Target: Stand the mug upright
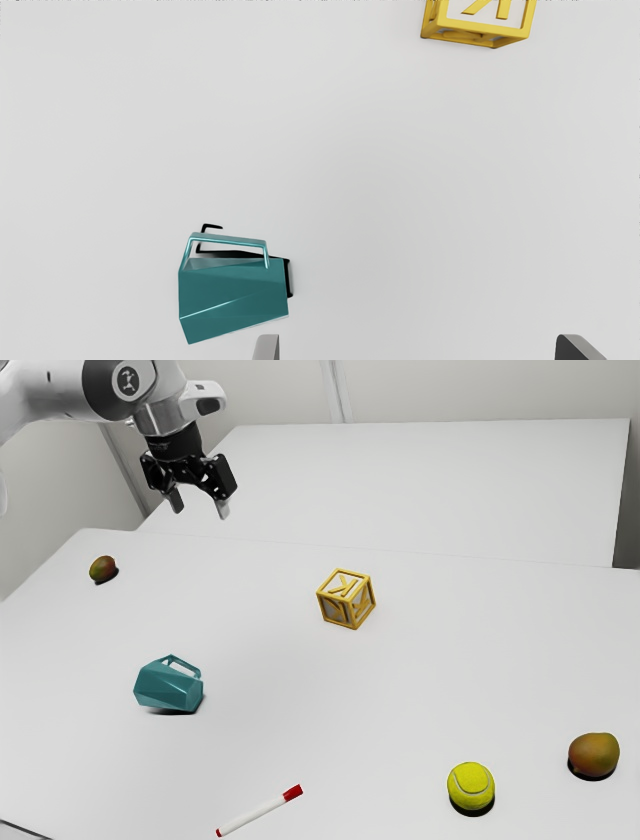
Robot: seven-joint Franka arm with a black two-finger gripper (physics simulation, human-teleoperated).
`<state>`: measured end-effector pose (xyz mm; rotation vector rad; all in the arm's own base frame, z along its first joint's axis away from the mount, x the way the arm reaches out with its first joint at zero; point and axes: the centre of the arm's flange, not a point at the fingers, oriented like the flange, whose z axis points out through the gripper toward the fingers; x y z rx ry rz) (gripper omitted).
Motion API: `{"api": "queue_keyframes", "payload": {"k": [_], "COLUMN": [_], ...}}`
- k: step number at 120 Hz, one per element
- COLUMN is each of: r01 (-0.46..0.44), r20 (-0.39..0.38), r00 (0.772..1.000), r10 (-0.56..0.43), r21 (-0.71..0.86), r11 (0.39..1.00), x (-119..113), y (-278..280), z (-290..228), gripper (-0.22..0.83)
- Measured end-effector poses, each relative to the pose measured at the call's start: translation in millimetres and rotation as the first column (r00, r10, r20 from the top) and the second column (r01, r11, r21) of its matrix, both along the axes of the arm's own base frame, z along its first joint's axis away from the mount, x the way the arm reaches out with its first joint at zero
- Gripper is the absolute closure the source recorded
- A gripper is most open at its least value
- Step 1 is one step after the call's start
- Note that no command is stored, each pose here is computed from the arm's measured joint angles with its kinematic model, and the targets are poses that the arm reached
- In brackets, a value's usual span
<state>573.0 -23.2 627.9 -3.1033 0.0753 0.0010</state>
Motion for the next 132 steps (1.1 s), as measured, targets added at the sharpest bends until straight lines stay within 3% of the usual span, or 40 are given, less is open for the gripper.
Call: {"api": "queue_keyframes", "payload": {"k": [30,52,82,107,132], "r01": [-0.003,0.002,0.105,0.073,-0.034], "r20": [0.001,-0.048,-0.093,-0.095,-0.086], "r00": [1.000,0.999,0.989,0.990,0.996], "r10": [0.003,-0.002,-0.117,-0.100,0.004], "r21": [0.002,0.005,-0.124,-0.259,-0.357], "r11": [1.000,1.000,0.987,0.963,0.934], "x": [-2,-14,-30,-43,-85], "y": [2,2,18,110,236], "z": [2,-15,-72,-133,-182], "gripper": [0.00,0.00,0.00,0.00,0.00]}}
